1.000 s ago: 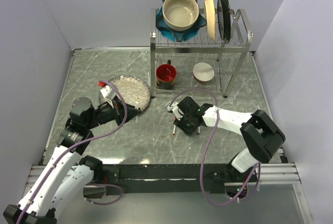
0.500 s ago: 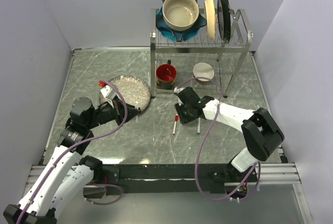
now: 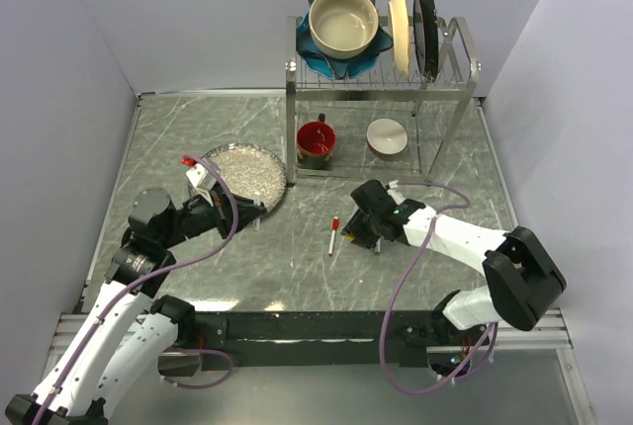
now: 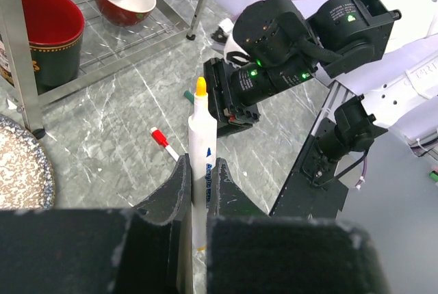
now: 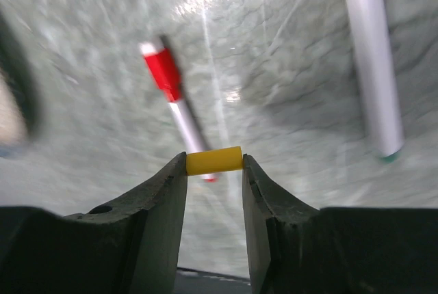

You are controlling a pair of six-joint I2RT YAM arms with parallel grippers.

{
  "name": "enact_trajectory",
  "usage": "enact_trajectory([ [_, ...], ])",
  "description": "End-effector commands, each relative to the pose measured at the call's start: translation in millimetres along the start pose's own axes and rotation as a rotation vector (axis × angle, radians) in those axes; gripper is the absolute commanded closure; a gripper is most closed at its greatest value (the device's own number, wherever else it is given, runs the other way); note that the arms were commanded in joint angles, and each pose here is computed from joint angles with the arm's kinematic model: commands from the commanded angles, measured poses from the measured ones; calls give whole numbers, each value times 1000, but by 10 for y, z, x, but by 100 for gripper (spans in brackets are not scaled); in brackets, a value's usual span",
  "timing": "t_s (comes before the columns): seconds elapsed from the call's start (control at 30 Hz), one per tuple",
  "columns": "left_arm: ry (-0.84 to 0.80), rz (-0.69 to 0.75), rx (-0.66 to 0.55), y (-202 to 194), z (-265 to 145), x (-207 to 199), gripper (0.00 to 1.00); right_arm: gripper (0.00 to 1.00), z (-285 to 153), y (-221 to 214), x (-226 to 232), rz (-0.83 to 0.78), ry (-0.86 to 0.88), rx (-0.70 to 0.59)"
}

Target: Insert the pens into the pen caps

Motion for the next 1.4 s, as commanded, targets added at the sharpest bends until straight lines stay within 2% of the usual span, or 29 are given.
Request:
enact_trajectory([
  [0.0, -17, 37, -36, 55, -12, -43, 99, 82, 5, 2, 49, 310, -60, 0],
  [0.13, -10, 39, -43, 52, -21, -42, 99, 81, 106, -45, 3, 404, -150, 42],
  [0.3, -10, 39, -43, 55, -22, -45, 99, 75, 157, -37, 46, 435, -219, 77],
  [0.33, -11, 40, -44, 53, -24, -45, 99, 72, 174, -58, 11, 439, -269, 86],
  [0.5, -8, 41, -46, 56, -27, -46, 99, 53, 178, -32, 39, 431, -309, 86],
  [0.77, -9, 47, -53, 62, -38, -57, 99, 38, -2, 54, 42, 314, -325, 2],
  [0.87, -10, 51, -55, 63, -46, -63, 99, 41, -41, 79, 26, 186, -264, -62],
  [0.9, -11, 52, -56, 63, -47, -67, 99, 41, -58, 89, -13, 67, -247, -79],
  [0.93, -11, 53, -59, 64, -49, -66, 99, 42, -110, 188, 134, -21, -108, -151],
  [0.97, -12, 54, -61, 63, -52, -69, 99, 48, -127, 191, 133, -135, -61, -174],
  [1.0, -11, 55, -62, 65, -56, -72, 99, 47, -204, 220, 119, -323, -24, -208],
  [1.03, -12, 55, -61, 61, -58, -72, 99, 47, -242, 200, 203, -426, 64, -208],
  [1.1, -15, 57, -62, 62, -59, -78, 99, 47, -313, 199, 165, -611, 106, -222],
  [1.27, -14, 57, -67, 63, -64, -82, 99, 47, -321, 181, 97, -819, 107, -163],
  [1.37, -18, 61, -70, 65, -67, -87, 99, 50, -181, 182, 34, -935, -14, -51],
])
Point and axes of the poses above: each gripper's point midway between its finger pads, its own z axis out along the fingers, its own x axis along the line the jaws close on, y = z × x, the point moved 9 cm from there along -z, back along the fingers, and after that the axes turned 13 degrees about -z, right-handed, at the moved point
